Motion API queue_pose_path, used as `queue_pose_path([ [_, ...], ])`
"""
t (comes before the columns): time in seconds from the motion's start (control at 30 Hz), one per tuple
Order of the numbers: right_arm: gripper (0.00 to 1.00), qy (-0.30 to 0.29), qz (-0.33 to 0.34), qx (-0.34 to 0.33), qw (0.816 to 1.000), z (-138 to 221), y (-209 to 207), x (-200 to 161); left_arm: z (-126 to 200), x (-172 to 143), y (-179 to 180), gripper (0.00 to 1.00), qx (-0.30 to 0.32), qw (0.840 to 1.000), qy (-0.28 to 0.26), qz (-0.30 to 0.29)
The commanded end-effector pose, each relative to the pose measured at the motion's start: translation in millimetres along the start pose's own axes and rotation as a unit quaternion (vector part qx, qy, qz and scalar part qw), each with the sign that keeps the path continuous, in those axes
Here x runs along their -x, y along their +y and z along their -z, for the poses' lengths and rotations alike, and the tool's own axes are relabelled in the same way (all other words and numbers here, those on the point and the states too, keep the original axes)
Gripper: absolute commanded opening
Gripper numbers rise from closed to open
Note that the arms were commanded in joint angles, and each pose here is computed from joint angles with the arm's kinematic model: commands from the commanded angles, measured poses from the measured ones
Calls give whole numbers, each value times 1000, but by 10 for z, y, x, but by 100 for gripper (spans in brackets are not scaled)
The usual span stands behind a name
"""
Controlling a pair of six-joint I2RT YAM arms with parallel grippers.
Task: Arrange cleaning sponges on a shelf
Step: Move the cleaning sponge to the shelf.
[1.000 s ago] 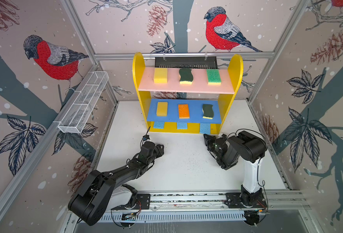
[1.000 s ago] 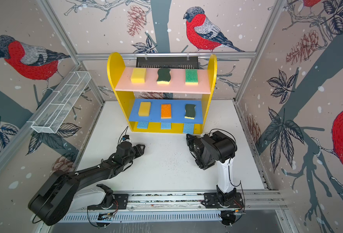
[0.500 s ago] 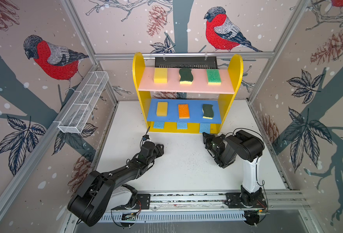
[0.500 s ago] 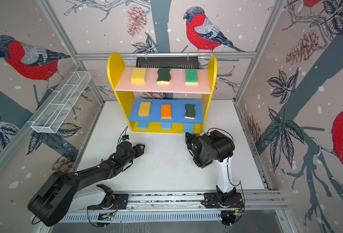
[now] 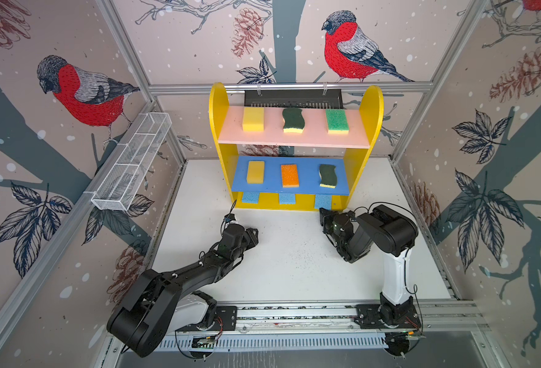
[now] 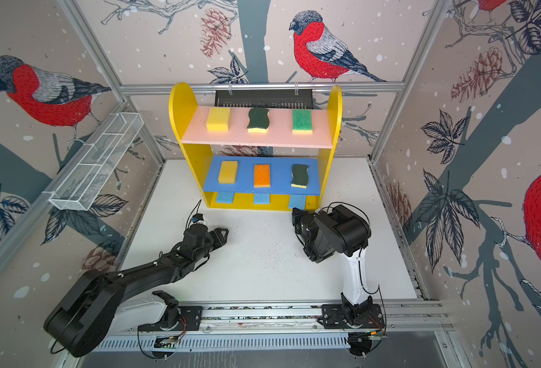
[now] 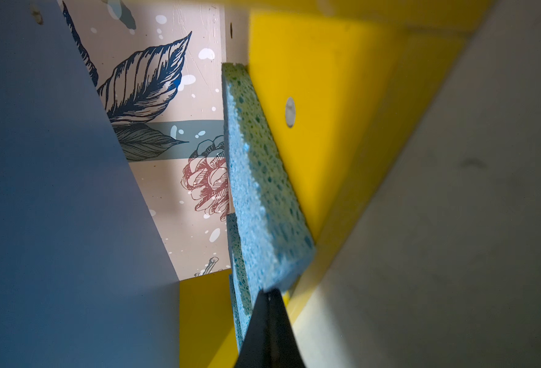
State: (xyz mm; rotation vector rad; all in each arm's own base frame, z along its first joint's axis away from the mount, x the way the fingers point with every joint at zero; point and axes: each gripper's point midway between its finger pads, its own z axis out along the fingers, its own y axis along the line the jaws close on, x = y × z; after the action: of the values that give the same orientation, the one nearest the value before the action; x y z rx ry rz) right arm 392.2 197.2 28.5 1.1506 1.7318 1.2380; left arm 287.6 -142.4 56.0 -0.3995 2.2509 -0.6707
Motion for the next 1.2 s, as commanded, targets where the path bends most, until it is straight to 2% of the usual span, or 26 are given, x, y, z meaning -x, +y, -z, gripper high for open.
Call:
queue_pose_path([
  [0.0,0,-20,22,-134,991,110,-680,107,-4,83,-35,53,-6,1000,-19,2],
  [0.3,0,-33,35,-134,990,85,-637,233,-52,39,-26,52,-6,1000,-10,5],
  [1.17,0,-24,52,-138,989,-9,-640,220,-121,12,-36,51,-5,1000,0,3],
])
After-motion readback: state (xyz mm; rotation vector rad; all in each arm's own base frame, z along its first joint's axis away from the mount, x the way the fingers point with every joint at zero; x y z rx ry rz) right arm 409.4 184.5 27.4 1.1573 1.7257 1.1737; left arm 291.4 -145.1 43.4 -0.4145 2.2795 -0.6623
